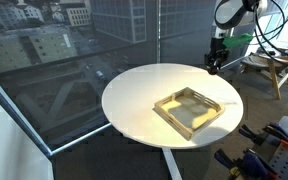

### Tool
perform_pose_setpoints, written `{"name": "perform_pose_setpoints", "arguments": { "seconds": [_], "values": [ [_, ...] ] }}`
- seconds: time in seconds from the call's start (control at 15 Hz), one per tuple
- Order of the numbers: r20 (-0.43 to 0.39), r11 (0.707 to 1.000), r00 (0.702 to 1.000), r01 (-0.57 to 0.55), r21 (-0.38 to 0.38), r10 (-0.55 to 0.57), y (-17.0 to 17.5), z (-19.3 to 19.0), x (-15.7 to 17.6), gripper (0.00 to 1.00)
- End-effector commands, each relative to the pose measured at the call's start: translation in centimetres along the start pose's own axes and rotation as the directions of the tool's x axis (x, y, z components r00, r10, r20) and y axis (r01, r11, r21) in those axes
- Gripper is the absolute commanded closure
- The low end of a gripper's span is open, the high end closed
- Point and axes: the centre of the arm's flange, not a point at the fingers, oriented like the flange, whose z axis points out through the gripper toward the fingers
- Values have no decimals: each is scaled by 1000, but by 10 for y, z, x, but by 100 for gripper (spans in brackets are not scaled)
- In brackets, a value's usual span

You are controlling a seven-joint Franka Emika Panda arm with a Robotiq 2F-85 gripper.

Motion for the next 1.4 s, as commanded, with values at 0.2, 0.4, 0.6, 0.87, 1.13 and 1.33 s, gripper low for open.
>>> {"name": "perform_pose_setpoints", "arguments": {
  "seconds": [0.2, 0.4, 0.6, 0.87, 1.13, 1.33],
  "values": [
    [-18, 999, 999, 38, -9, -38, -2, -6, -16, 64],
    [6, 1000, 1000, 11, 1, -11, -3, 1, -5, 39],
    [11, 1000, 1000, 11, 1, -11, -3, 4, -5, 39],
    [11, 1000, 1000, 11, 1, -11, -3, 4, -5, 39],
    [11, 1000, 1000, 11, 1, -11, -3, 4, -5, 39],
    [8, 1000, 1000, 10, 0, -10, -2, 4, -5, 64]
  ]
}}
